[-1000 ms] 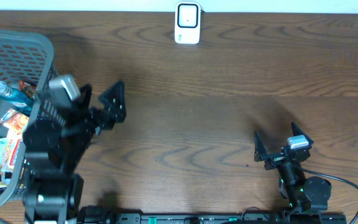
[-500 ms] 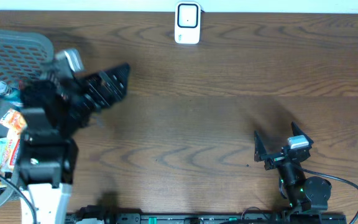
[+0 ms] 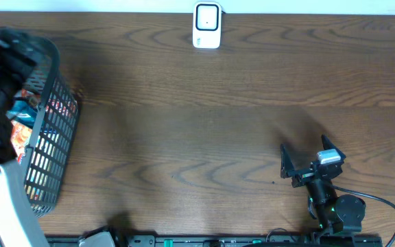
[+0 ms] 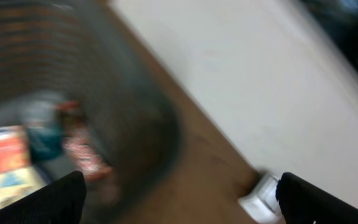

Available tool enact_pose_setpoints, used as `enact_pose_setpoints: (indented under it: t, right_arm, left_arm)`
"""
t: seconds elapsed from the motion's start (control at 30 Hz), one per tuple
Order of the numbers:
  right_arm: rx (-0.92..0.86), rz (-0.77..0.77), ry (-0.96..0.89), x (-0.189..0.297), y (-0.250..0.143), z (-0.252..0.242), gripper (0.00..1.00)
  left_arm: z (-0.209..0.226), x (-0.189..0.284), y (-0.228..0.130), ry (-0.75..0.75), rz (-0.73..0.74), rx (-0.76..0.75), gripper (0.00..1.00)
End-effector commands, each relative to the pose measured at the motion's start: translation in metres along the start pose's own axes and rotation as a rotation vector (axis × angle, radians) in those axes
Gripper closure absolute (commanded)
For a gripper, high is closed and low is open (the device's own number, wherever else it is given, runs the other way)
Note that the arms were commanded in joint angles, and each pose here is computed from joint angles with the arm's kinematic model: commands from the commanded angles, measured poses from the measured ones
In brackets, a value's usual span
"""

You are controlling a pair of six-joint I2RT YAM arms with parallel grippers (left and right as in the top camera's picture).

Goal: Scan the item barcode
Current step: 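Reach the left gripper into the basket and grasp the teal mouthwash bottle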

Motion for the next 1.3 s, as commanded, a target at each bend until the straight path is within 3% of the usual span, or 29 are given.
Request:
enact_pose_setpoints:
  t: [0.0, 0.27, 0.5, 0.83, 1.27]
  right_arm:
    - [-0.016, -0.003, 0.006, 0.0, -0.001, 0.001, 0.01]
    - [-0.016, -0.003, 0.006, 0.0, -0.001, 0.001, 0.01]
    - [-0.016, -0.003, 0.006, 0.0, -0.001, 0.001, 0.01]
    - [-0.016, -0.003, 0.006, 0.0, -0.001, 0.001, 0.01]
    - [-0.016, -0.003, 0.006, 0.0, -0.001, 0.001, 0.01]
  left_arm:
    - [0.035, -0.041, 0.016, 0.2, -0.016, -0.006, 0.02]
    - [0.087, -0.107, 0.019, 0.401, 0.098, 0.007, 0.02]
    - [0.119, -0.131, 0.019, 0.597, 0.077, -0.034, 0.02]
    - [0.147, -0.188, 0.003, 0.664, 0.158, -0.034, 0.02]
    - [0.166, -0.217, -0.013, 0.712, 0.224, -0.033, 0.02]
Point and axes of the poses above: each gripper's point midway between its finger pads, its own x axis back along the fingers, its own z axis along the line the jaws close on, y = z × x, the point moved 6 cm from there along x, back along the fingers, and after that the axes turned 12 degrees about x, right-handed, at the moved point
